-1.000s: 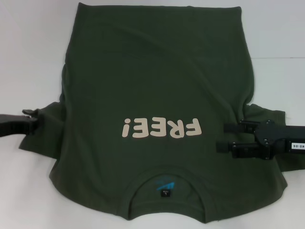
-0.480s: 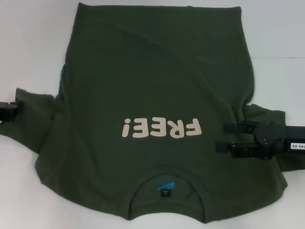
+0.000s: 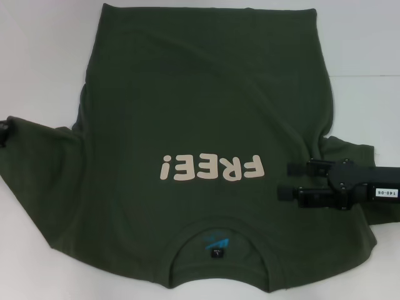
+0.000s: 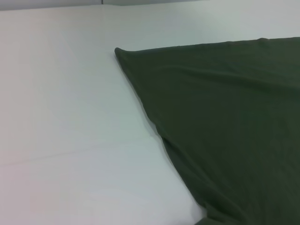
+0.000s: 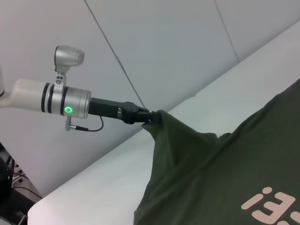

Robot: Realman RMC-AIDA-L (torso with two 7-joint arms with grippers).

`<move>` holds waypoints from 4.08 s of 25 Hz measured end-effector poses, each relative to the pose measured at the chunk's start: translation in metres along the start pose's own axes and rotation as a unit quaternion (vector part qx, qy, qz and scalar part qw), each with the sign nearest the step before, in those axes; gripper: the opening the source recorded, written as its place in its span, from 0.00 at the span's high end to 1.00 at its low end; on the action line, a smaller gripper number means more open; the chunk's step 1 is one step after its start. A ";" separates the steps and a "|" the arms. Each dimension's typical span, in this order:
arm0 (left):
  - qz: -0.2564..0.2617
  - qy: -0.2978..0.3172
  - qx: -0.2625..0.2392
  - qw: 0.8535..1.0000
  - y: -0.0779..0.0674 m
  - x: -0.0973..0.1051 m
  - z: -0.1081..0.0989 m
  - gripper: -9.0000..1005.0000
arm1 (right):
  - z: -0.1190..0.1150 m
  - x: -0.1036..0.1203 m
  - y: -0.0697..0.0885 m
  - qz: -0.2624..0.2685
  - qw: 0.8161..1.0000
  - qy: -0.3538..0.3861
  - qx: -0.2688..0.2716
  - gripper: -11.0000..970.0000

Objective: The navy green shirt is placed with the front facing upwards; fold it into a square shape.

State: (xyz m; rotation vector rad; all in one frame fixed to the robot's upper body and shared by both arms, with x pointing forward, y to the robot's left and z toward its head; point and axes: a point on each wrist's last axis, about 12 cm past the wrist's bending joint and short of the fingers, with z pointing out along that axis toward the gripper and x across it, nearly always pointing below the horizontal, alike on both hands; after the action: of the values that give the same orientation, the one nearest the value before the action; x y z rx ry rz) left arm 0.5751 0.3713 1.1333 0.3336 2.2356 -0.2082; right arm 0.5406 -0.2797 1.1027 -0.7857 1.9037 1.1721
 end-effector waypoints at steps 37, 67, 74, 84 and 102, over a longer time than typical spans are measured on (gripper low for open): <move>-0.202 -0.047 0.278 0.938 -0.103 -0.019 0.053 0.75 | -0.003 0.002 0.000 0.000 1.000 0.002 -0.001 0.10; 0.061 -0.118 0.378 0.916 -0.139 0.022 0.049 0.14 | -0.127 -0.013 -0.034 0.209 0.959 0.038 0.189 0.12; 0.101 -0.104 0.393 0.908 -0.148 0.033 0.051 0.14 | -0.135 0.001 -0.038 0.250 0.939 0.055 0.230 0.13; 0.099 -0.098 0.399 0.906 -0.151 0.037 0.053 0.14 | -0.117 0.018 -0.047 0.265 0.928 0.041 0.259 0.14; 0.106 -0.102 0.390 0.909 -0.147 0.037 0.053 0.14 | -0.074 0.029 -0.057 0.279 0.924 0.028 0.259 0.20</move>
State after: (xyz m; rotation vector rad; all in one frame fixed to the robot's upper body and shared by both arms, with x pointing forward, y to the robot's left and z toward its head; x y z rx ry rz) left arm 0.5463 0.2240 1.0767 0.9268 1.8010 -0.9784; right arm 0.5503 -0.3730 1.0746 0.0236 2.4224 0.8775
